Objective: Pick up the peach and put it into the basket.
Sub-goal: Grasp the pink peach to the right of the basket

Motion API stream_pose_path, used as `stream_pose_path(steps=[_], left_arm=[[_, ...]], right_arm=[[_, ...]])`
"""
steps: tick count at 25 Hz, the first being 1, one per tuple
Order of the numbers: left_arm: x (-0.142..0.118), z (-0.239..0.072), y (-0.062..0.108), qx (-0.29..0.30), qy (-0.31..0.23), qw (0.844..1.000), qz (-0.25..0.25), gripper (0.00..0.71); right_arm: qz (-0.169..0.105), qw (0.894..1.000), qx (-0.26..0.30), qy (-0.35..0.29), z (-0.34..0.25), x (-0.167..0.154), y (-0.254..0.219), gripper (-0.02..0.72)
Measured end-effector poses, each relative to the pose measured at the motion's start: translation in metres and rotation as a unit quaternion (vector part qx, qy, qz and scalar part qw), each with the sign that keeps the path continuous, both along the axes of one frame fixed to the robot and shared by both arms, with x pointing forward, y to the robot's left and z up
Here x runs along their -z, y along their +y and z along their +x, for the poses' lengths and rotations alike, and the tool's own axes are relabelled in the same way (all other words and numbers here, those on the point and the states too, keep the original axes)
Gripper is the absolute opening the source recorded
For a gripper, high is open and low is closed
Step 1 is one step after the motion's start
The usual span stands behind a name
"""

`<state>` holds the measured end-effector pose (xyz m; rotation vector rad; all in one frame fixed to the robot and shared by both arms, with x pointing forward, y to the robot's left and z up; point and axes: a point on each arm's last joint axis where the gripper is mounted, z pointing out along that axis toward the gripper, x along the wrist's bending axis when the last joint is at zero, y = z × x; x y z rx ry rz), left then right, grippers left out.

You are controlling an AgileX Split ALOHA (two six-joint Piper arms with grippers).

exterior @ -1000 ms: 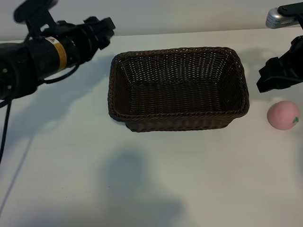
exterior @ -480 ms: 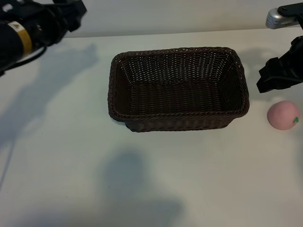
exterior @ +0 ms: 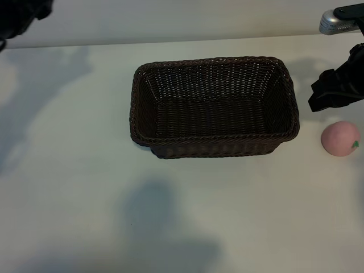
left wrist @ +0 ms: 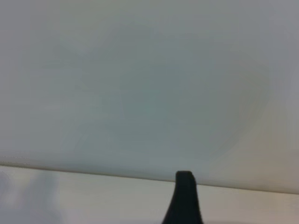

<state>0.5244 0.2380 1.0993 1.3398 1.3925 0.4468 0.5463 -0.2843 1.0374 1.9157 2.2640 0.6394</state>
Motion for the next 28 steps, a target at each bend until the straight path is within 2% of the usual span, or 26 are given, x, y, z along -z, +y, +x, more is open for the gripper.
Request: stream_pose_path(steps=[7, 13, 17, 28], left_arm=[[-0.015, -0.011, 0.033, -0.015, -0.018, 1.000, -0.002, 0.596], [-0.024, -0.021, 0.053, -0.022, -0.027, 0.999, -0.010, 0.596], [-0.028, -0.026, 0.057, -0.015, -0.030, 0.999, -0.015, 0.595], [-0.026, -0.029, 0.056, 0.001, -0.025, 0.999, -0.020, 0.595]], right_arm=[[0.000, 1.000, 0.000, 0.001, 0.000, 0.000, 0.000, 0.594], [-0.001, 1.000, -0.001, 0.001, 0.000, 0.000, 0.000, 0.594], [-0.001, 1.000, -0.001, 0.001, 0.000, 0.000, 0.000, 0.594], [-0.001, 1.000, 0.000, 0.000, 0.000, 0.000, 0.000, 0.594]])
